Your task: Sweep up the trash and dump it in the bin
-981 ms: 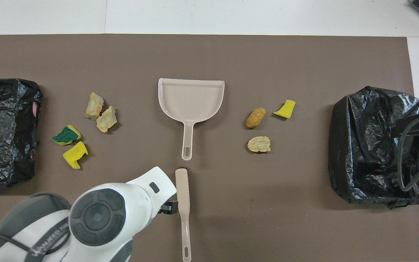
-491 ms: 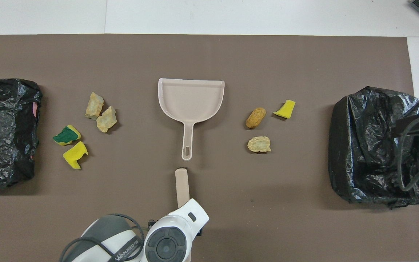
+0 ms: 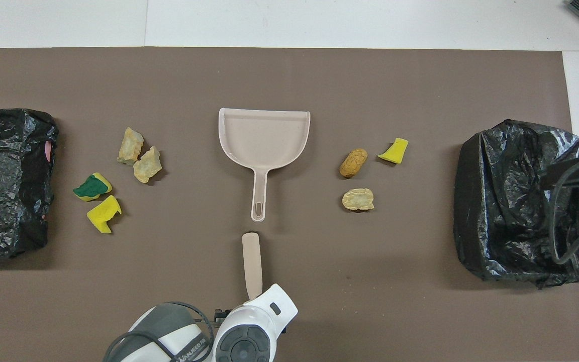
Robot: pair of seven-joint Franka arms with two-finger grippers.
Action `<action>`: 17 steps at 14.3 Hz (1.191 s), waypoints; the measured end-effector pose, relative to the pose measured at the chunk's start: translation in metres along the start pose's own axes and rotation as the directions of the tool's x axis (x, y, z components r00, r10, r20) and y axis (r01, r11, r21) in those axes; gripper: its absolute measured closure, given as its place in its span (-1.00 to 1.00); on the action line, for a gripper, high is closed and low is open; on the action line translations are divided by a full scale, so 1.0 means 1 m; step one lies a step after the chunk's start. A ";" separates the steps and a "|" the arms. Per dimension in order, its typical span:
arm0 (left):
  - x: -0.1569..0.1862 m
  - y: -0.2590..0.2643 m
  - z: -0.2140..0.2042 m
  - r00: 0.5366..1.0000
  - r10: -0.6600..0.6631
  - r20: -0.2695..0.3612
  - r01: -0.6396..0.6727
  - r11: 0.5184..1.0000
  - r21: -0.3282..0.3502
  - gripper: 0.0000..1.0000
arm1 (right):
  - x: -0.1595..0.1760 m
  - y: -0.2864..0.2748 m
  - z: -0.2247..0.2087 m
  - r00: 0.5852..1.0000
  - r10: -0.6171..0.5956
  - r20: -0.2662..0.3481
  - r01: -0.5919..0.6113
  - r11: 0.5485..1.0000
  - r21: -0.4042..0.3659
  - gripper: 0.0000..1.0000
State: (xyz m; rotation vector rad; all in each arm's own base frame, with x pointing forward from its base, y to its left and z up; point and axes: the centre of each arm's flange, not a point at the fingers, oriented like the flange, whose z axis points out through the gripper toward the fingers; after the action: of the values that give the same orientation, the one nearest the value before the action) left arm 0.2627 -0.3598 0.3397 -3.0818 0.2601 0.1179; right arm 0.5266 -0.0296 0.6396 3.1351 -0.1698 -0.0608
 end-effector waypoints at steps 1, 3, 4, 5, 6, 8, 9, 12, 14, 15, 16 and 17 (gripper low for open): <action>0.000 -0.001 0.001 1.000 -0.001 0.002 0.001 1.000 0.001 -0.99 | 0.000 0.000 0.000 1.000 0.000 0.000 0.000 1.000 0.000 -1.00; -0.001 -0.001 0.002 1.000 -0.012 0.013 0.012 1.000 -0.007 -0.55 | 0.000 0.000 0.000 1.000 0.000 0.000 0.000 1.000 0.000 -1.00; -0.002 -0.001 0.002 1.000 -0.020 0.022 0.021 1.000 -0.015 -0.30 | 0.000 0.000 0.000 1.000 0.000 0.000 0.000 1.000 0.000 -1.00; -0.002 0.000 0.002 0.999 -0.024 0.025 0.024 1.000 -0.018 -0.01 | 0.000 0.000 0.000 1.000 0.001 -0.001 -0.001 1.000 0.000 -1.00; -0.002 -0.001 0.002 0.999 -0.025 0.027 0.025 1.000 -0.019 0.19 | -0.001 0.000 -0.001 1.000 0.001 -0.002 -0.001 1.000 0.000 -1.00; -0.002 -0.001 0.002 0.999 -0.025 0.030 0.026 1.000 -0.018 0.48 | -0.001 -0.001 -0.001 1.000 -0.003 -0.002 0.003 1.000 -0.001 -1.00; -0.001 -0.002 0.002 0.999 -0.027 0.033 0.028 0.999 -0.017 0.48 | -0.001 -0.006 0.000 1.000 -0.013 0.001 0.013 1.000 -0.001 -1.00; 0.005 -0.007 -0.007 0.997 -0.043 0.061 0.044 0.999 0.001 0.48 | 0.009 -0.042 0.014 0.997 -0.078 0.026 0.078 0.997 -0.006 -1.00; 0.017 -0.018 -0.024 0.994 -0.071 0.083 0.071 0.997 0.010 0.48 | 0.021 -0.073 0.030 0.991 -0.124 0.046 0.124 0.992 -0.010 -1.00; 0.023 -0.027 -0.035 0.991 -0.086 0.098 0.085 0.996 0.017 0.48 | 0.028 -0.086 0.038 0.991 -0.128 0.048 0.129 0.992 -0.011 -1.00; 0.029 -0.037 -0.045 0.988 -0.101 0.113 0.099 0.995 0.023 0.48 | 0.035 -0.098 0.046 0.991 -0.127 0.043 0.128 0.992 -0.012 -1.00; 0.035 -0.049 -0.056 0.985 -0.114 0.126 0.112 0.993 0.026 0.48 | 0.040 -0.110 0.053 0.992 -0.123 0.034 0.124 0.992 -0.011 -1.00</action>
State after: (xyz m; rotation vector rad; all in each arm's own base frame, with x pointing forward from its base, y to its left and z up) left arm 0.3090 -0.3202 0.3952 -3.0452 0.0798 0.3035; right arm 0.5766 0.0756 0.5848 3.1296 0.0251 -0.1133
